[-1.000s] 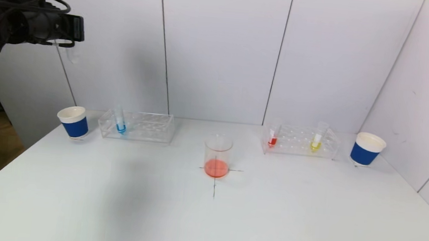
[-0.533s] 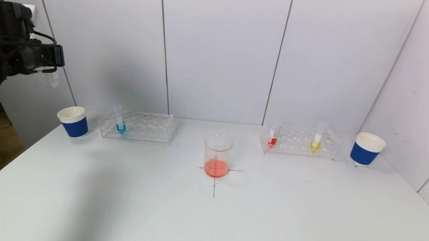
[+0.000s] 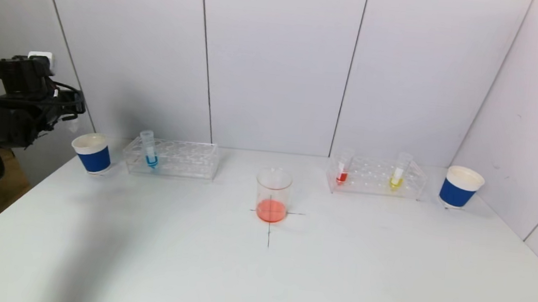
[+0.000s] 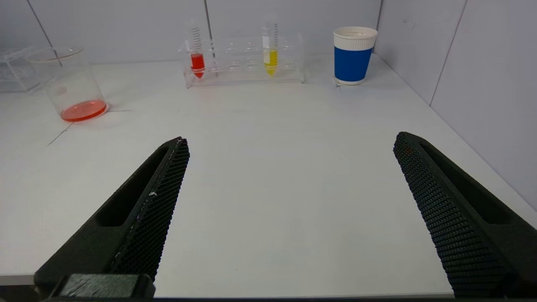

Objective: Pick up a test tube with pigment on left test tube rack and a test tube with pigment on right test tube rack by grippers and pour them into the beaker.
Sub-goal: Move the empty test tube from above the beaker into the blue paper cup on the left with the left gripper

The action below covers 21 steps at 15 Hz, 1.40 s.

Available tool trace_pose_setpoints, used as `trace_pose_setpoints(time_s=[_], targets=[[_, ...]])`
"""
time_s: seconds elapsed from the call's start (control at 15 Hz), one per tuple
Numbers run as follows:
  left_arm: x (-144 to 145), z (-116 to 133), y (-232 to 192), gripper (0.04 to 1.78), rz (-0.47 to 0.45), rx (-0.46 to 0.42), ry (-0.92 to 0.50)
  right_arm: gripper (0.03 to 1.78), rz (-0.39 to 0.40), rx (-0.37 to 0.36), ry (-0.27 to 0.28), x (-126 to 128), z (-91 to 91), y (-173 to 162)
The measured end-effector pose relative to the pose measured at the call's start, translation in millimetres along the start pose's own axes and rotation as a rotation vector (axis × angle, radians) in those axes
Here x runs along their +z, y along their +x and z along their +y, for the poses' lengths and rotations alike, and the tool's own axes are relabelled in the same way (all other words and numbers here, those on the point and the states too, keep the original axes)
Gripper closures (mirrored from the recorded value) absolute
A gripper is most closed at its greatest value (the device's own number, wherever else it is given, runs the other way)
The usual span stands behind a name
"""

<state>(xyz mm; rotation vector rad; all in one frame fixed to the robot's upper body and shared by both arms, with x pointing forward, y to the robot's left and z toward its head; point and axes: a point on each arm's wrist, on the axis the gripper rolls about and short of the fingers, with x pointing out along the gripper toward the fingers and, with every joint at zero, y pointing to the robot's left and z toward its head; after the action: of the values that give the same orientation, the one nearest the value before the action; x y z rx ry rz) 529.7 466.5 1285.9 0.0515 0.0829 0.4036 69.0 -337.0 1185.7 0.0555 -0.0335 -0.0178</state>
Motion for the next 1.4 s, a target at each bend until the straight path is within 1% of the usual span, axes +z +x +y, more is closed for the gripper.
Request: trace_pose_setpoints(time_s=[0.13, 0.27, 0.67, 1.0, 1.4], targets=[[-12.4, -1.8, 7.0, 1.38, 0.000, 0.000, 0.003, 0.04, 0.000, 0.000, 0.000, 0.0, 0.0, 0.0], [-23.3, -4.6, 9.3, 1.38, 0.024, -0.006, 0.010, 0.04, 0.000, 0.000, 0.000, 0.0, 0.0, 0.0], [-43.3, -16.5, 6.1, 1.38, 0.038, -0.031, 0.017, 0.04, 0.000, 0.000, 0.000, 0.0, 0.0, 0.0], [-51.5, -23.1, -0.4, 1.38, 0.042, -0.044, 0.020, 0.04, 0.000, 0.000, 0.000, 0.0, 0.0, 0.0], [-52.3, -22.0, -5.5, 1.38, 0.054, -0.042, 0.019, 0.04, 0.000, 0.000, 0.000, 0.0, 0.0, 0.0]])
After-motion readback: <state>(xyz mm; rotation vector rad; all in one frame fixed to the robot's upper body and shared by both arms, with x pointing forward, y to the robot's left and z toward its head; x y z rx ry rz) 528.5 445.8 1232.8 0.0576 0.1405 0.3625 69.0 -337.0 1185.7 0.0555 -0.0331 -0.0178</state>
